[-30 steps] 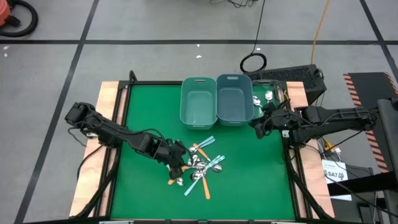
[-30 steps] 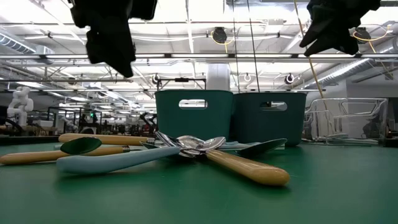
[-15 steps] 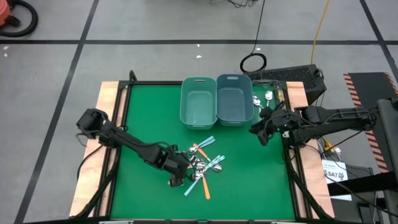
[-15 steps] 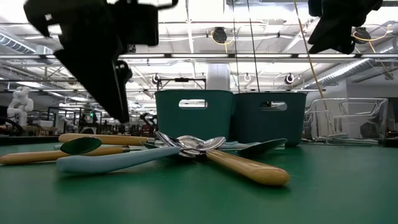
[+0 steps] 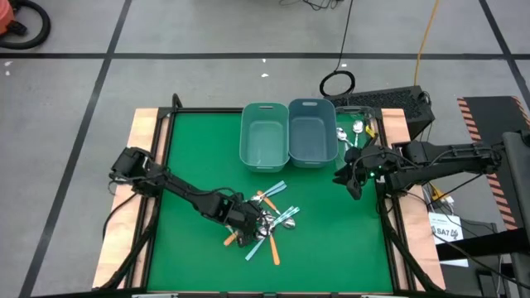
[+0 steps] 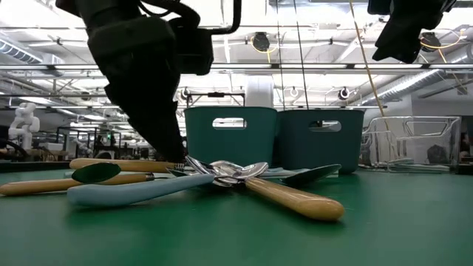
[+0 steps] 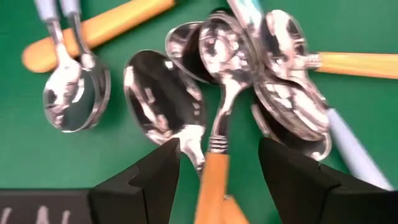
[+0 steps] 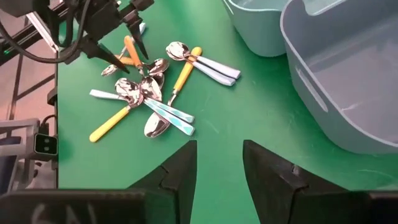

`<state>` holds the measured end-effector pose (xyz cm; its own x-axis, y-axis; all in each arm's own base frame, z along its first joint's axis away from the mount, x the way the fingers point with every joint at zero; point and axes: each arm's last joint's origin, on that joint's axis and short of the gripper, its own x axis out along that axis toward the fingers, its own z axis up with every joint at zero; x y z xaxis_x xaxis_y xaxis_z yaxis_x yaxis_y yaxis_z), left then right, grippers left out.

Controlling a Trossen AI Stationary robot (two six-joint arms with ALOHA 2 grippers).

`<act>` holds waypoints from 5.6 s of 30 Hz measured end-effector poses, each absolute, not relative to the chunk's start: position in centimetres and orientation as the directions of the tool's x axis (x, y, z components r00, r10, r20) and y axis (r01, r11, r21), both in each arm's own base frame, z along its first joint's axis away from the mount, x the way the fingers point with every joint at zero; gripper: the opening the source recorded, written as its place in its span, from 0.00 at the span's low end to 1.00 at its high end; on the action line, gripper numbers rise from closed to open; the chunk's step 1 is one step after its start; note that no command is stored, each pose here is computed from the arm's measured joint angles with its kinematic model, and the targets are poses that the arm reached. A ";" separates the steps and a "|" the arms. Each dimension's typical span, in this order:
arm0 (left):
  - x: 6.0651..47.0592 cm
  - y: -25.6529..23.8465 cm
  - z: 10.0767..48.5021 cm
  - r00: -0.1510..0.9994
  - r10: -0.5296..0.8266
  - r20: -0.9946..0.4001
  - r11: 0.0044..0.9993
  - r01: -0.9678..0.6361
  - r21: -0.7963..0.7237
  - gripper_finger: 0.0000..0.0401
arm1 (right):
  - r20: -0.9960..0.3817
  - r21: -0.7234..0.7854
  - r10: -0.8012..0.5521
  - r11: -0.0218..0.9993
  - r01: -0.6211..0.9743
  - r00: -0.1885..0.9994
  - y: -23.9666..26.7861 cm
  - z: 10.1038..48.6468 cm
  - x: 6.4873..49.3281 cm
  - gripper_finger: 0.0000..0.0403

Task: Sort silverware by color (type)
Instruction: Put the yellow spoon into the green bin

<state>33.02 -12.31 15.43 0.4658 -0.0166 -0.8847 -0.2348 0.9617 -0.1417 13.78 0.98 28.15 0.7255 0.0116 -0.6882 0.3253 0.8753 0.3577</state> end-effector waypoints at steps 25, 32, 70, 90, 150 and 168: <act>33.3 -12.5 14.1 0.456 0.020 -0.890 0.993 -0.109 -0.033 0.40 | -0.659 0.427 -0.045 0.799 0.423 0.751 0.8 28.4 14.0 0.31; 33.1 -12.4 14.0 0.436 0.024 -0.899 0.999 -0.044 0.005 0.25 | -0.618 0.454 -0.102 0.763 0.460 0.779 0.7 28.8 14.3 0.31; 36.0 -9.1 23.0 0.569 -0.030 -0.822 0.979 -0.150 -0.140 0.11 | -0.360 0.638 -0.104 0.698 0.326 0.927 0.6 31.6 13.9 0.31; 39.5 -2.4 33.7 0.748 0.409 -0.523 0.786 -0.580 -0.215 0.11 | -0.246 0.635 -0.103 0.734 0.241 0.964 0.3 32.8 9.8 0.31; 40.5 14.1 20.6 0.239 0.366 -0.899 0.379 -0.921 -0.091 0.11 | -0.368 0.524 -0.288 0.721 0.453 0.884 -0.2 31.5 10.2 0.31; 40.3 14.0 20.5 0.240 0.314 -0.919 0.317 -0.938 -0.137 0.25 | -0.357 0.282 -0.248 0.890 0.357 0.901 -0.2 31.7 9.4 0.31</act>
